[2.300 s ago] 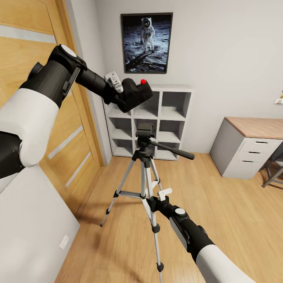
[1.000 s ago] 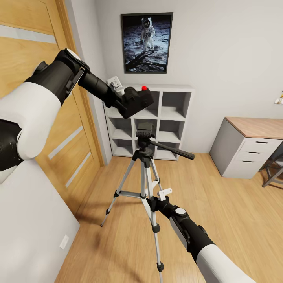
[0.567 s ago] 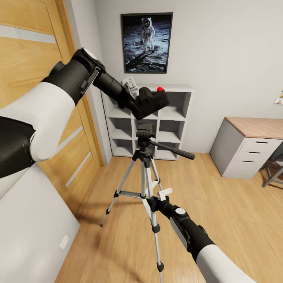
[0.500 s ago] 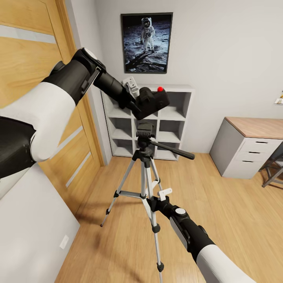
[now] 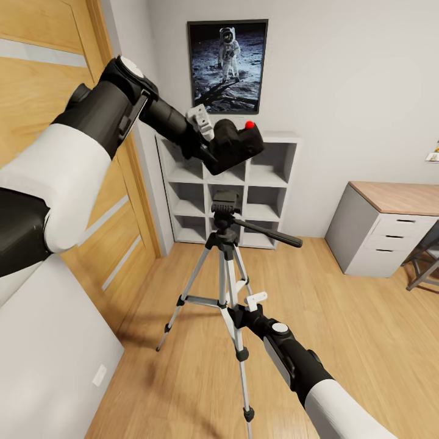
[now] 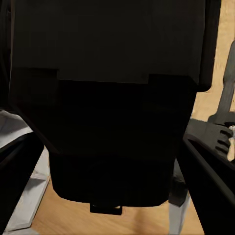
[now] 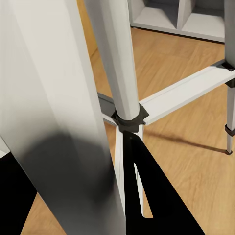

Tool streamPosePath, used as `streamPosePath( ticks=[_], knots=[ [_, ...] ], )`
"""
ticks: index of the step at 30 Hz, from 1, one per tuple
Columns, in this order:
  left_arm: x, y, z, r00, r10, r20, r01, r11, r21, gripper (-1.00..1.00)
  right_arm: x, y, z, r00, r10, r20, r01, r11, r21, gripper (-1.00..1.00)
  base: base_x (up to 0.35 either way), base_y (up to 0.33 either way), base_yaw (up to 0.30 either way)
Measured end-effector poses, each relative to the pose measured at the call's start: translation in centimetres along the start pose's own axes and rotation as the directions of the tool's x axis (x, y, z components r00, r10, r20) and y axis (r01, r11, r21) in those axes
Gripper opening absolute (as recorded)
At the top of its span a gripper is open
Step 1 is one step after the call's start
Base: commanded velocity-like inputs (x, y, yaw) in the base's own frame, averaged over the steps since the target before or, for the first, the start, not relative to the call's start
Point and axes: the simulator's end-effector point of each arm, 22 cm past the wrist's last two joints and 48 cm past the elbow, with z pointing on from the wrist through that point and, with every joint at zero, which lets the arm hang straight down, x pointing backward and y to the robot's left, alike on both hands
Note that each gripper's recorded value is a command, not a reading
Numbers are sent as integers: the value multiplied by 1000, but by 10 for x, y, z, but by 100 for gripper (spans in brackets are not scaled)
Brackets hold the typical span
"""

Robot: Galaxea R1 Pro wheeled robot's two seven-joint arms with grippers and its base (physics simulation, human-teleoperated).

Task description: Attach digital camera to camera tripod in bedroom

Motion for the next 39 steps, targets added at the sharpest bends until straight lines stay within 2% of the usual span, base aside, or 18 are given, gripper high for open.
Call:
streamPosePath(
  ticks=[6, 14, 21, 25, 26, 31, 39],
  knots=[
    [2, 16, -25, 999, 33, 5, -33, 997, -64, -100, 0, -1, 0, 1000, 1, 1, -1, 1000, 3, -100, 0, 0, 0],
    [3, 18, -36, 999, 49, 5, -49, 996, -72, -100, 0, -2, 0, 1000, 3, 1, -3, 1000, 6, -100, 0, 0, 0],
    [7, 16, -35, 998, 60, 5, -60, 995, -74, -100, 0, -2, 0, 1000, 3, 1, -3, 1000, 7, -100, 0, 0, 0],
    [29, 9, -22, 998, 63, -28, -65, 996, -63, -100, -1, -2, 0, 1000, 3, 2, -3, 1000, 8, -100, 0, 0, 0],
    [39, 7, -18, 996, 69, -53, -72, 996, -60, -100, -1, -2, 0, 1000, 3, 2, -3, 1000, 8, -100, 0, 0, 0],
    [65, 8, -19, 990, 76, -119, -84, 994, -66, -100, -1, -3, 0, 1000, 4, 2, -4, 1000, 10, -100, 0, 0, 0],
    [76, 9, -19, 988, 68, -141, -78, 995, -67, -100, -1, -2, 0, 1000, 4, 2, -4, 1000, 10, -100, 0, 0, 0]
  ],
)
